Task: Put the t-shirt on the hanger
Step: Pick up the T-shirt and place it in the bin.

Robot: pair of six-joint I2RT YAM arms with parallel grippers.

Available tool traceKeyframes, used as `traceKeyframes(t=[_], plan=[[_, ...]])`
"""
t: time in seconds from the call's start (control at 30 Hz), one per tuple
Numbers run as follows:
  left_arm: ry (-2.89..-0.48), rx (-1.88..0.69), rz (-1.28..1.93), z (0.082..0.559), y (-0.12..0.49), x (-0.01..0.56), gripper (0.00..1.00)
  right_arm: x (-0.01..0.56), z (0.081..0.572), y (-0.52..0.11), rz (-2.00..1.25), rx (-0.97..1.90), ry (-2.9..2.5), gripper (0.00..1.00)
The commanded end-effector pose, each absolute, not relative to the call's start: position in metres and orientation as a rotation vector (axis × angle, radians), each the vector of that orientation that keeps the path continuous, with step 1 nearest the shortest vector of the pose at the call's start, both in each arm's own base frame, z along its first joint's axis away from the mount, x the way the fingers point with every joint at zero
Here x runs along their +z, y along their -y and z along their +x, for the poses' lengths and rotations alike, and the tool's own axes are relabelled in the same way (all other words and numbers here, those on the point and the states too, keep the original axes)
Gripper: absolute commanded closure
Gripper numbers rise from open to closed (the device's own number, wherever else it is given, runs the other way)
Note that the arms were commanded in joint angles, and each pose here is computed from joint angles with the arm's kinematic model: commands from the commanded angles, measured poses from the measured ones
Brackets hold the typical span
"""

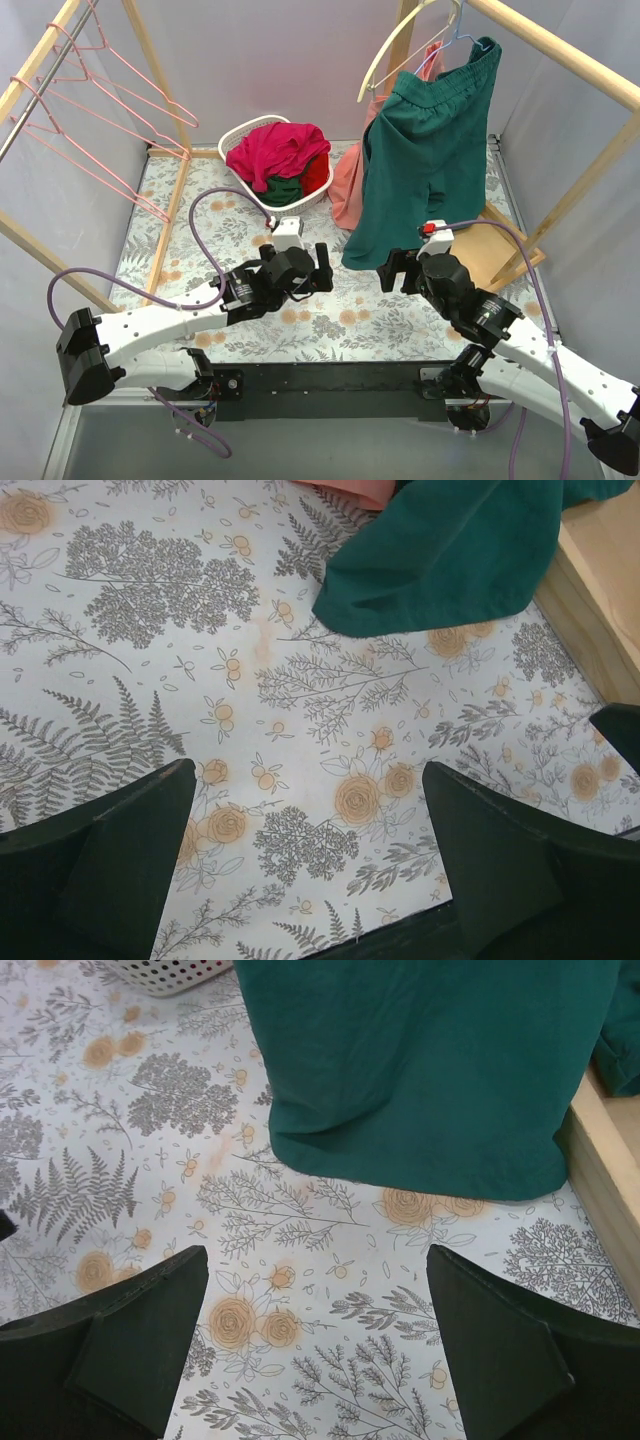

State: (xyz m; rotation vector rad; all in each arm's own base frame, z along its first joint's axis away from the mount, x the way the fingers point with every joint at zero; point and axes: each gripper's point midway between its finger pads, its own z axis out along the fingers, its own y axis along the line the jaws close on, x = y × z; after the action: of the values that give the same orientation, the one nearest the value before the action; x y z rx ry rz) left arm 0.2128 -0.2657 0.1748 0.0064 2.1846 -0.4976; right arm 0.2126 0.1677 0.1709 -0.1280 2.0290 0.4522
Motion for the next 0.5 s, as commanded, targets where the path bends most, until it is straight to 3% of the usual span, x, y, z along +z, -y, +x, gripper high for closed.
traceKeyframes(t=[0.0, 0.17, 0.27, 0.43, 0.47], plan=[[-2.046, -0.481, -0.054, 0.24, 0.272, 0.219, 0.02, 0.187, 0.214, -0.181, -0.183, 0.524, -1.967, 0.02], [-2.016, -0.163, -0.163, 0.308, 0.27, 0.218, 0.02, 0.183, 0.21, -0.192, -0.224, 0.577, -1.988, 0.03], [-1.954, -0.155, -0.226, 0.362, 0.264, 0.23, 0.05, 0.186, 0.208, -0.197, -0.233, 0.608, -1.99, 0.05], [-1.914, 0.043, -0.267, 0.439, 0.237, 0.206, 0.18, 0.191, 0.199, -0.201, -0.25, 0.671, -1.99, 0.07], [-1.901, 0.059, -0.276, 0.455, 0.228, 0.207, 0.28, 0.192, 0.196, -0.201, -0.248, 0.691, -1.985, 0.07]])
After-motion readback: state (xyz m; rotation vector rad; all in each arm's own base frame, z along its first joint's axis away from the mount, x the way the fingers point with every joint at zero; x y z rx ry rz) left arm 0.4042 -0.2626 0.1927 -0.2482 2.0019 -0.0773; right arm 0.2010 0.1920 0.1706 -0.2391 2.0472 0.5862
